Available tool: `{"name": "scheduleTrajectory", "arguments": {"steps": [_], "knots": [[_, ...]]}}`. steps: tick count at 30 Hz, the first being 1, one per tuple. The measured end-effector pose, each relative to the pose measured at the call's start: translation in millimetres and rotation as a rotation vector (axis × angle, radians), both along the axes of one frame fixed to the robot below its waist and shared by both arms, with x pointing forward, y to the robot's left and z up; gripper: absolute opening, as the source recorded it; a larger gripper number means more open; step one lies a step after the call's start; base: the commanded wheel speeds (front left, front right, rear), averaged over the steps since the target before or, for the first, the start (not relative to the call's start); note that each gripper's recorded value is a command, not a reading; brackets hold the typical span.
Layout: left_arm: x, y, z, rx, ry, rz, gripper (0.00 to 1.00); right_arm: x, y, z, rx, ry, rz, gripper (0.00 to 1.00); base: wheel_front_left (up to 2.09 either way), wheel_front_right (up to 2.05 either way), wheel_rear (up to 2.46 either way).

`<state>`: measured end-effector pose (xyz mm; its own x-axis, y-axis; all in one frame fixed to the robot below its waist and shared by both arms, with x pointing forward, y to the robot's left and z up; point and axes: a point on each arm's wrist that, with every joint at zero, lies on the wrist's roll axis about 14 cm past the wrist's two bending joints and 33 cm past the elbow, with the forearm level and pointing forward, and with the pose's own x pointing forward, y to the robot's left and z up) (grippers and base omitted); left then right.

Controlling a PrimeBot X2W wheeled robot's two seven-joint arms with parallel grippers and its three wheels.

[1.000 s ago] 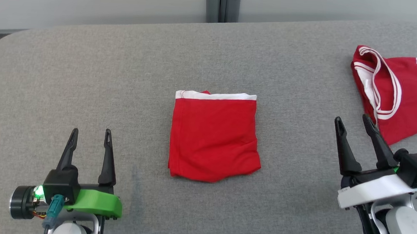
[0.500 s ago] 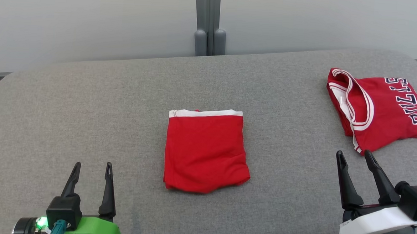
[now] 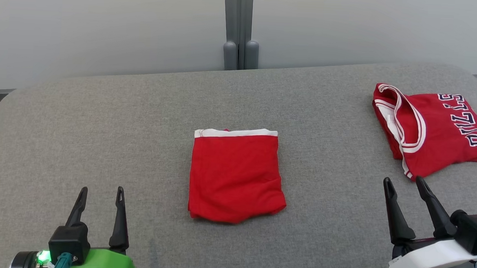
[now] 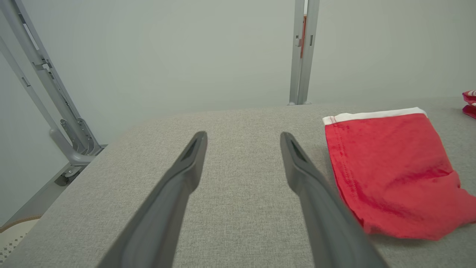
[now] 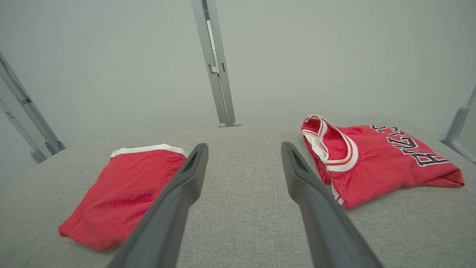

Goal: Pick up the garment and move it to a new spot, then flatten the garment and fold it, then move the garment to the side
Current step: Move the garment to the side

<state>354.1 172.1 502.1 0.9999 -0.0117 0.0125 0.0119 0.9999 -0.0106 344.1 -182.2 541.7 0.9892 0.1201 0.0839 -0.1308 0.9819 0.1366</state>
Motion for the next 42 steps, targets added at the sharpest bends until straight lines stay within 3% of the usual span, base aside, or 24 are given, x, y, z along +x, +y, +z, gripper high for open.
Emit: {"name": "scheduleTrajectory", "arguments": {"steps": [12,17,28,34,38,39,40,42], "knots": [[0,1,2,0.004,-0.006,0.002,1.0,2,0,-10,-0.019,0.045,0.01,1.0,0.0,0.0,0.0],[10,5,11,0.003,-0.041,0.011,1.0,19,12,-20,-0.02,0.078,0.061,1.0,0.0,0.0,0.0],[49,11,7,-0.015,-0.065,0.043,1.0,84,92,-79,0.019,0.237,0.294,1.0,0.0,0.0,0.0],[54,24,-9,-0.01,-0.024,0.085,1.0,94,138,-124,0.059,0.367,0.403,1.0,0.0,0.0,0.0],[54,29,-18,-0.008,0.001,0.104,1.0,100,146,-146,0.086,0.426,0.409,1.0,0.0,0.0,0.0],[54,30,-20,-0.005,0.007,0.105,1.0,103,146,-149,0.092,0.431,0.404,0.98,0.0,0.0,0.0],[54,29,-21,-0.004,0.011,0.103,1.0,105,147,-151,0.096,0.435,0.404,0.71,0.0,0.0,0.0],[54,30,-23,-0.003,0.015,0.104,1.0,108,151,-154,0.113,0.443,0.41,0.29,0.0,0.0,0.0]]}}
